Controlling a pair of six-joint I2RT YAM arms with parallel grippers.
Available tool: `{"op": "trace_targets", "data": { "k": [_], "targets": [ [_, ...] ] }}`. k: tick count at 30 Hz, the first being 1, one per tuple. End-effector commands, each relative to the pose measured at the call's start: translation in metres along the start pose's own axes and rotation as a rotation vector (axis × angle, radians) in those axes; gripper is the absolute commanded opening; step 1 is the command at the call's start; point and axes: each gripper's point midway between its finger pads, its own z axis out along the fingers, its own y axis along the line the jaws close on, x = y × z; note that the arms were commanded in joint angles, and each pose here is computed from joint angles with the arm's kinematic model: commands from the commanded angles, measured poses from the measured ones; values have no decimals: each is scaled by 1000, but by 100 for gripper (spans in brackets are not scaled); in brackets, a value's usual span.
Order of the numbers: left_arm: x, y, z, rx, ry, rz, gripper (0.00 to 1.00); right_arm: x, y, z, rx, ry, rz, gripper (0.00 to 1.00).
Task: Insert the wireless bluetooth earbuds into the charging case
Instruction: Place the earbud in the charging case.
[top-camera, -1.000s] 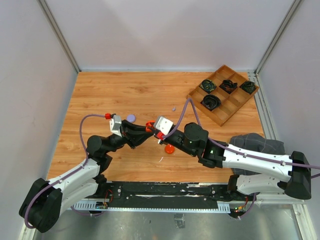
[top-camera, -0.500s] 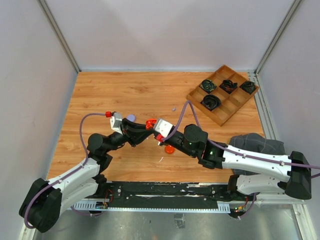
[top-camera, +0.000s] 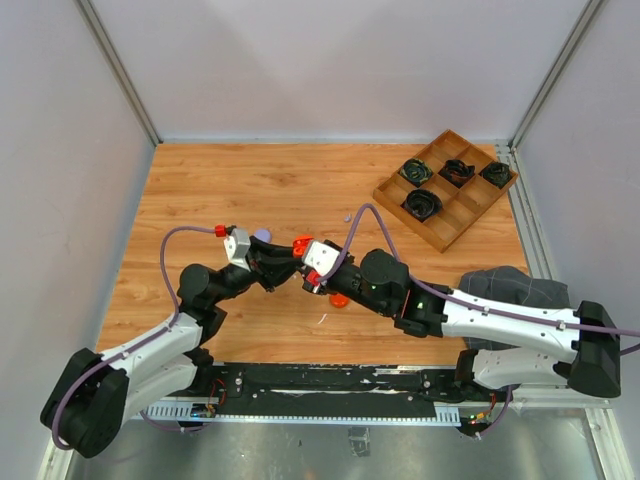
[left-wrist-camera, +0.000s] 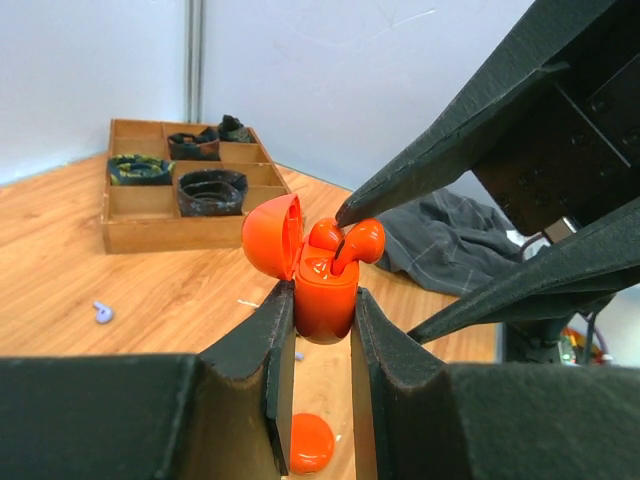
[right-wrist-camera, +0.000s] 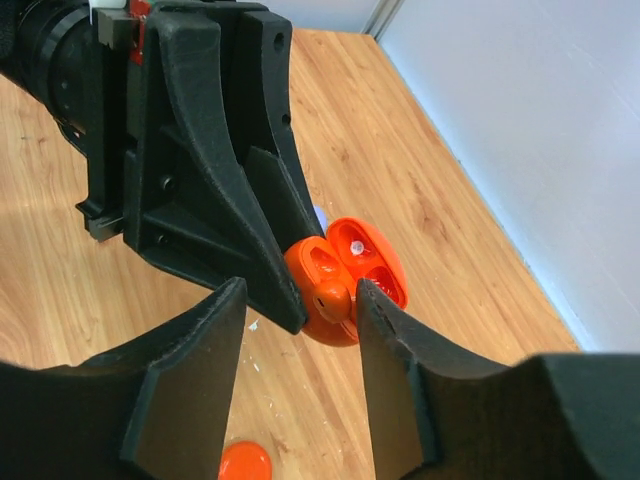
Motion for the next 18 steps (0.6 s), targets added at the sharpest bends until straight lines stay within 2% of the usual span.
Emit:
{"op": "trace_targets", "data": {
  "k": [1, 6, 18],
  "targets": [
    [-1, 8, -2, -7, -24, 121, 0, -32, -6, -12, -7, -48, 32, 52],
    [10, 12, -4, -2, -9, 173, 0, -37, -20, -24, 34, -43, 34, 61],
    [24, 1, -8, 75, -5, 181, 0, 12, -61, -30, 214, 148, 64, 69]
  ]
}}
